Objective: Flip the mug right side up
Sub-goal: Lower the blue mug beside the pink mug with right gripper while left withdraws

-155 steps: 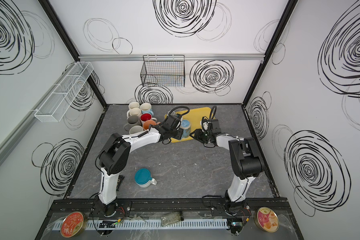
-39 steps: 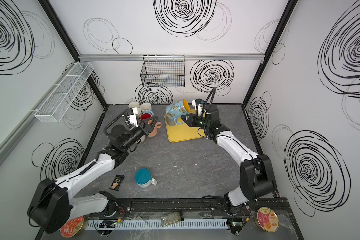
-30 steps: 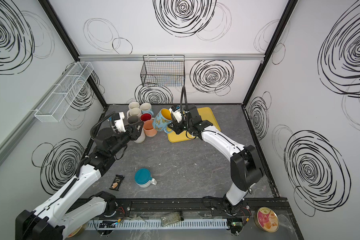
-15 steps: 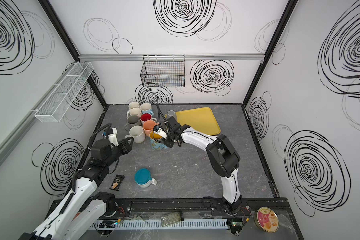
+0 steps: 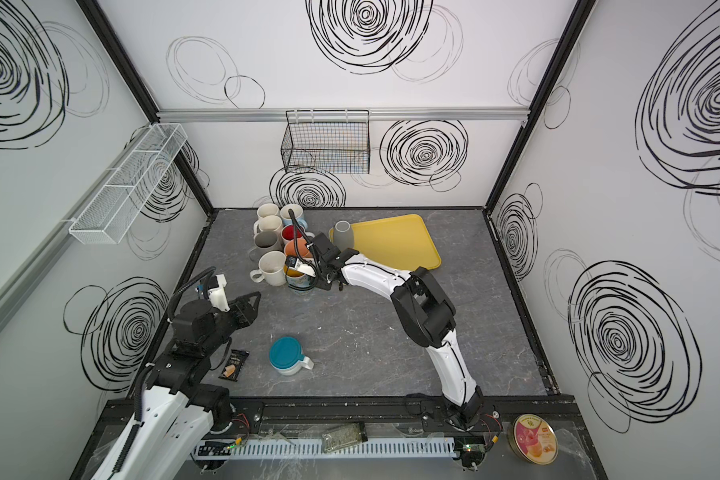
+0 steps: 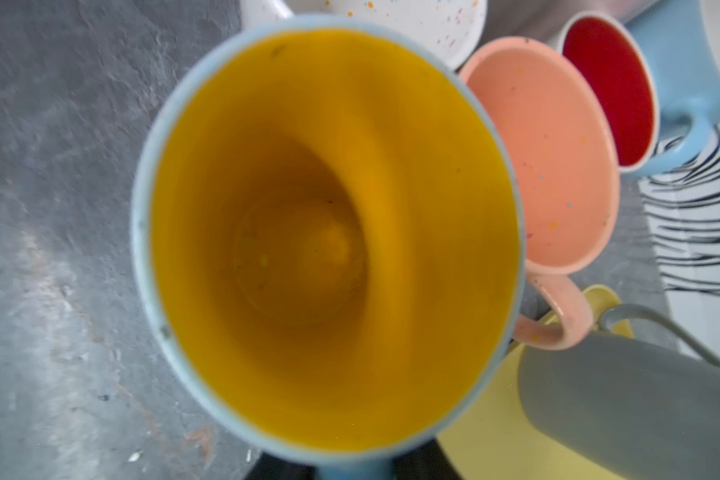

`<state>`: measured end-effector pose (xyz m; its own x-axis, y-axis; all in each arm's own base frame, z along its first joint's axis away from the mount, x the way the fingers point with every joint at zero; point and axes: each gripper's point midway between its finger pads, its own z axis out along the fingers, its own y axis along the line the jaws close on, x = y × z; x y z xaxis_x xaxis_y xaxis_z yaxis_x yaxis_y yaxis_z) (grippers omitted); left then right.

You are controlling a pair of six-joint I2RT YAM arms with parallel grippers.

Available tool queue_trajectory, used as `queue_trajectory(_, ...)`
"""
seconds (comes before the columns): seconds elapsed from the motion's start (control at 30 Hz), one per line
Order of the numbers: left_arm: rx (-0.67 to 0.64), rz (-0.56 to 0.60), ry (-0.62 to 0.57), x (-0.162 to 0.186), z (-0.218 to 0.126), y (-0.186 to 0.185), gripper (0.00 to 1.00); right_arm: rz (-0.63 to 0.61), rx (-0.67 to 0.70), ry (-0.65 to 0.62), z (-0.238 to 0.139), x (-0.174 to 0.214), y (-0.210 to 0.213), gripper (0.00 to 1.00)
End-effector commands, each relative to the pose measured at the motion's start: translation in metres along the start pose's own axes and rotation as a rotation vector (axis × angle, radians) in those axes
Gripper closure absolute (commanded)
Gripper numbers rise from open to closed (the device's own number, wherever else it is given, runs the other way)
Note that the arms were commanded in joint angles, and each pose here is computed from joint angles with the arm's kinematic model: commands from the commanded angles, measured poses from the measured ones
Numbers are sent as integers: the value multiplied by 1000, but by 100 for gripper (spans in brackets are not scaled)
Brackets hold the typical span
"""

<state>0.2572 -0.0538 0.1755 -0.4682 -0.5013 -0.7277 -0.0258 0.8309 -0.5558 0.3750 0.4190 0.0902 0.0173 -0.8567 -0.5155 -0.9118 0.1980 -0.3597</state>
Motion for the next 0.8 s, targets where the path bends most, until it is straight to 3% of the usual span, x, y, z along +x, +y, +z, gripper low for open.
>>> queue_trajectory(0.0, -7, -33, -22, -1, -2, 3, 52, -42, 82, 7, -2, -4, -19, 57)
queue_trajectory(0.2, -14, -22, -15, -1, -2, 2, 52, -40, 115, 12, -11, -2, -25, 46)
queue_trajectory(0.47, -9, -18, -2, 2, 0, 0, 52, 36, 151, 22, -25, 11, -47, 45)
queue_trajectory(0.77, 4, -12, -24, -3, -1, -6, 52, 104, 117, -14, -54, 10, -42, 45)
